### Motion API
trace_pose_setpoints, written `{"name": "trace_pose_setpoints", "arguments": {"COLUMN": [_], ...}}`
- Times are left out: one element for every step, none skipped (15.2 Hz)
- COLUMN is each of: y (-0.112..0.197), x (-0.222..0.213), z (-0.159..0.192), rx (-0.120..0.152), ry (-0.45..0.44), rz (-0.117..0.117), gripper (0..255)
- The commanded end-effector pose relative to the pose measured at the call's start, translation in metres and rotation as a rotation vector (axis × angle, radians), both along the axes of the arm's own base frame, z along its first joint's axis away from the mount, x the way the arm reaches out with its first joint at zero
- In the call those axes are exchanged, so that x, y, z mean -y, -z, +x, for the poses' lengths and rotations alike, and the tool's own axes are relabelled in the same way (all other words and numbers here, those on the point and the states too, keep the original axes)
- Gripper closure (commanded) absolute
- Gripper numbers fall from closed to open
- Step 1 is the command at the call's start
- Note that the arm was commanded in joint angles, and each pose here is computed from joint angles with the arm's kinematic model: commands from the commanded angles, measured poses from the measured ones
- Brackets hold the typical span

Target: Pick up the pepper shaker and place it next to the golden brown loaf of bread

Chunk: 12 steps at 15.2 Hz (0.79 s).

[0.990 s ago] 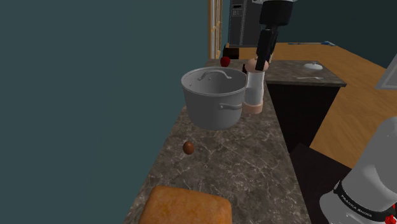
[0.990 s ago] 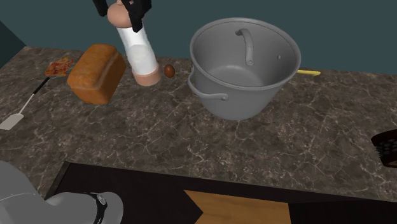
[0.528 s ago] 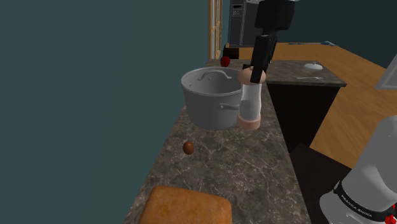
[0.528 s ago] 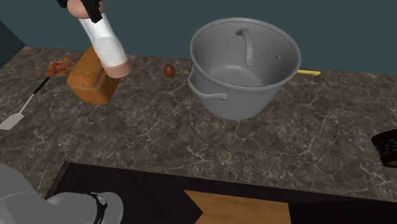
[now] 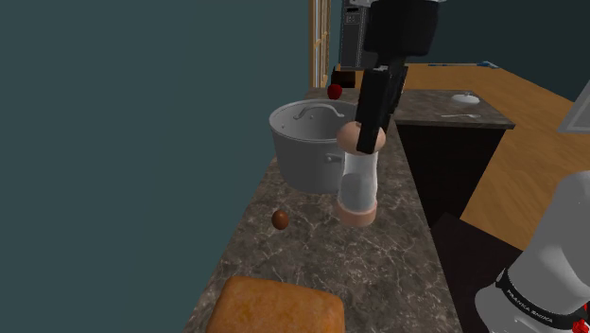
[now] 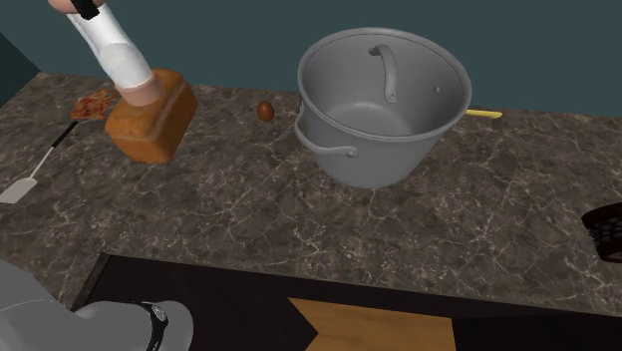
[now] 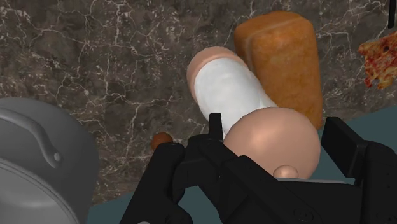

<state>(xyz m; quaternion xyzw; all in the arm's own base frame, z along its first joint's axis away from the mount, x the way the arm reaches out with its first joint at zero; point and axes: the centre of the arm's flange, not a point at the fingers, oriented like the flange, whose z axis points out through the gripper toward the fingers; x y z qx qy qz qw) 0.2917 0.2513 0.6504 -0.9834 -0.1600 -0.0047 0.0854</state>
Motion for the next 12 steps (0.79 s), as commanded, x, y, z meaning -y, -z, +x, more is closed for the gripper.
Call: {"name": "trace_pose_setpoints", "arguments": {"y": [0.003,0.003,0.002,0.002,0.002,0.002,0.002,0.002,0.002,0.002,0.002,0.002], "x": [-0.028,-0.040,-0.052,-0.064,-0.076,-0.088,-0.100,-0.112,-0.124,-0.136,-0.148,-0.160], "z": [-0.013,-0.019,-0.024,-0.030,-0.035,-0.040,-0.046,-0.051,-0.056,-0.062,-0.067,-0.073], "rx": [0.000,0.000,0.000,0.000,0.000,0.000,0.000,0.000,0.000,0.000,0.000,0.000], "ry": [0.001,0.001,0.001,0.001,0.001,0.001,0.001,0.001,0.001,0.001,0.001,0.001], "rz": [0.001,0.001,0.001,0.001,0.001,0.001,0.001,0.001,0.001,0.001,0.001,0.001], "gripper": [255,255,255,255,255,255,255,255,255,255,255,255]}}
